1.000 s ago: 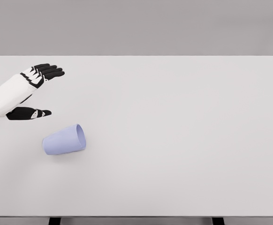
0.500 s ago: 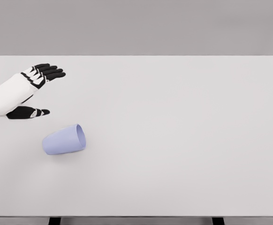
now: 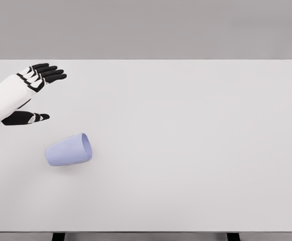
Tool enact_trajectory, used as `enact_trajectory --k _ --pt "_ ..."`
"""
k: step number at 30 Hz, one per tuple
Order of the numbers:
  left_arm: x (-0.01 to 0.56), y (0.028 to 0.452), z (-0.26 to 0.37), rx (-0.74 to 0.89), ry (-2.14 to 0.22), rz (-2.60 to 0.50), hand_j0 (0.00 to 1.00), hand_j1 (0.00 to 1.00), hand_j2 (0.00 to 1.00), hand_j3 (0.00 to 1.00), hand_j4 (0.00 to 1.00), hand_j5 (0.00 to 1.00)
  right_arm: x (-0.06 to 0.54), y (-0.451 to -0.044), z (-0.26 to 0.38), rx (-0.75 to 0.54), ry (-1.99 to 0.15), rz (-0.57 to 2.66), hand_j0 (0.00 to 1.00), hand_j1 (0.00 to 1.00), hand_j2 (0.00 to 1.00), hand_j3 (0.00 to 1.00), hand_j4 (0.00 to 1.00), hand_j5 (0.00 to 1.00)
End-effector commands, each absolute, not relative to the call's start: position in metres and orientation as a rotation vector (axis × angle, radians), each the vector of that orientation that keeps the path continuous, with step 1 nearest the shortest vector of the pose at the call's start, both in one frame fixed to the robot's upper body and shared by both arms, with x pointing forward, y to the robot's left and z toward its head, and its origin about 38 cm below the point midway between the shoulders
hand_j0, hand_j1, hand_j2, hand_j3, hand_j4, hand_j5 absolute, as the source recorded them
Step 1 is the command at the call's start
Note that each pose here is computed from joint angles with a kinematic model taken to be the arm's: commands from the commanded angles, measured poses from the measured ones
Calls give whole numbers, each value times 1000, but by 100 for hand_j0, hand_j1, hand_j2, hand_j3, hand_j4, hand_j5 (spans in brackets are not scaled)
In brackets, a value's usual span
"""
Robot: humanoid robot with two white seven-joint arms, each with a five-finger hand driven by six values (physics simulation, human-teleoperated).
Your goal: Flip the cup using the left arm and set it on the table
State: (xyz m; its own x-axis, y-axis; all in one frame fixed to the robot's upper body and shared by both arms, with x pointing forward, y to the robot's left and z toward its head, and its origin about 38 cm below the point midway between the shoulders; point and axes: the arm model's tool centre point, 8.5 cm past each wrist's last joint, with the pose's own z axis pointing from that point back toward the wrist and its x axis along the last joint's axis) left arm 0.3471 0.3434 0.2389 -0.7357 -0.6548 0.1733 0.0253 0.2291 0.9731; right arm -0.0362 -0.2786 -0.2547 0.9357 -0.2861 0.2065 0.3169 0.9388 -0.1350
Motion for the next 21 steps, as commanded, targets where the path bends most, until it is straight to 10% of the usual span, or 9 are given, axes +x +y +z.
enact_trajectory --k 1,21 --pt "347 343 241 568 -1950 -1538 100 100 100 100 100 100 -36 -279 -255 -168 -186 -311 100 100 100 100 100 100" --pt "332 349 258 304 -1794 -1727 100 100 100 100 100 100 -36 -279 -255 -168 -186 -311 100 100 100 100 100 100"
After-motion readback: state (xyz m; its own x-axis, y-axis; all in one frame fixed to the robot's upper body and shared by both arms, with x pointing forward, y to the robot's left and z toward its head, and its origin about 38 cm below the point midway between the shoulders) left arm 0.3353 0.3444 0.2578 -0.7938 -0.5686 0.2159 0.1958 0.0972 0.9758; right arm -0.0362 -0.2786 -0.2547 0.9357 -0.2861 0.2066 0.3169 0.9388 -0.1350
